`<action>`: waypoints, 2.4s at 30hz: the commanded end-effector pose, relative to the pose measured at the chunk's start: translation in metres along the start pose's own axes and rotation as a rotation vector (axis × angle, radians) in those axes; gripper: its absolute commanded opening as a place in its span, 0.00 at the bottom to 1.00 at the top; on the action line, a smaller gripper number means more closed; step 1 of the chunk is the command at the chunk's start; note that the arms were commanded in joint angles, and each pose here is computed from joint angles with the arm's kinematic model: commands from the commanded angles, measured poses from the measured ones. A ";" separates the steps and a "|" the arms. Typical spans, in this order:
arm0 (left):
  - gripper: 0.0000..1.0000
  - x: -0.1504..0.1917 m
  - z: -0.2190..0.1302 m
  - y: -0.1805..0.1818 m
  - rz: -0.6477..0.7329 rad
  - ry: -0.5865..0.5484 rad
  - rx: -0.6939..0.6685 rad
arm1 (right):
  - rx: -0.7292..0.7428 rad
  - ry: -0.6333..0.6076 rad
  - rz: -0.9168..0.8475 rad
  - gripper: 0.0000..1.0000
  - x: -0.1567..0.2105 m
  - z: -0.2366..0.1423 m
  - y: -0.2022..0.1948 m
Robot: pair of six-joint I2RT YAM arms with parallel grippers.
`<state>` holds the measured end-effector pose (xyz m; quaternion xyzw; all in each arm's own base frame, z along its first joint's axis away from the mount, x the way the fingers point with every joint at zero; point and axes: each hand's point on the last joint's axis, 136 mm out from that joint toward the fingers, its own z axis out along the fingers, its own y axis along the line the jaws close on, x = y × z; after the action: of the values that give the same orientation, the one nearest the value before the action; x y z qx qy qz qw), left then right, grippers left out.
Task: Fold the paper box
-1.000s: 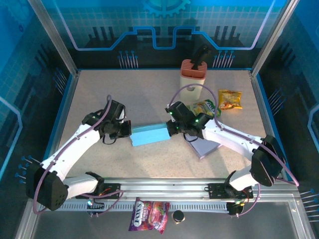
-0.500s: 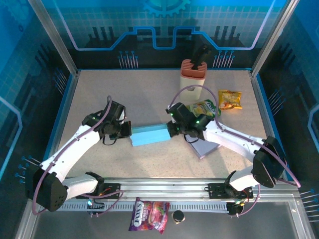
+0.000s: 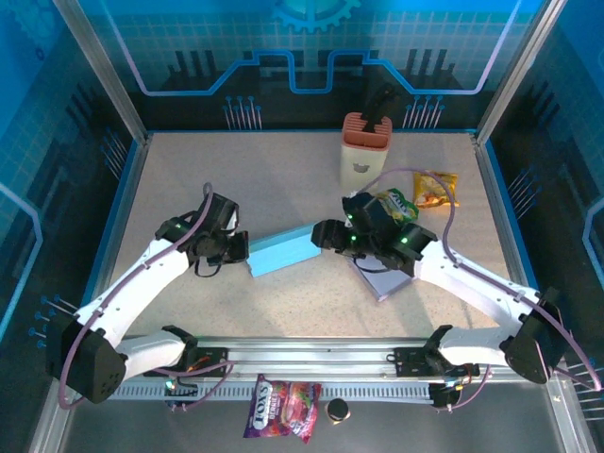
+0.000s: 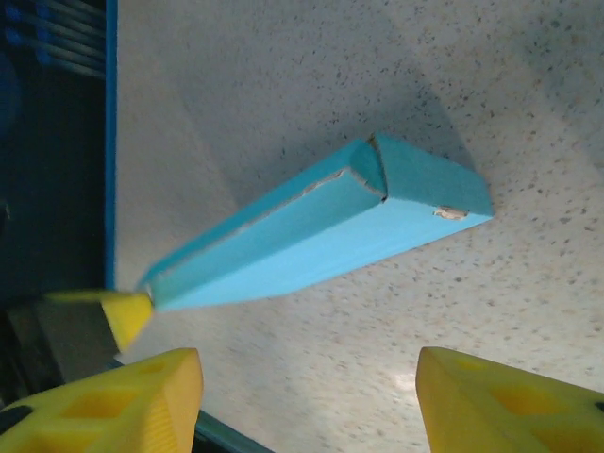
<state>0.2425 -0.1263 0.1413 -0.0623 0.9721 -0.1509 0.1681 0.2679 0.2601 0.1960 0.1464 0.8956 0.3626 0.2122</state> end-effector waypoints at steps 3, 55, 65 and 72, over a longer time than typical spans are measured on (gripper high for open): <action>0.00 0.022 0.006 0.016 -0.021 0.074 -0.073 | -0.154 0.004 0.397 0.68 -0.026 0.014 0.020; 0.46 0.000 -0.031 -0.007 -0.373 0.009 0.177 | 0.055 0.125 0.561 0.40 0.010 0.079 -0.079; 0.44 -0.014 -0.010 -0.002 -0.587 0.017 0.300 | 0.062 0.131 0.563 0.39 0.011 0.079 -0.080; 0.41 -0.012 -0.003 0.003 -0.613 0.025 0.295 | 0.060 0.134 0.564 0.38 0.012 0.080 -0.080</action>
<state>0.2516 -0.1189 0.1468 -0.3143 0.8866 -0.3179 0.1186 0.3088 0.2761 0.1304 0.3411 0.8160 0.4606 0.0751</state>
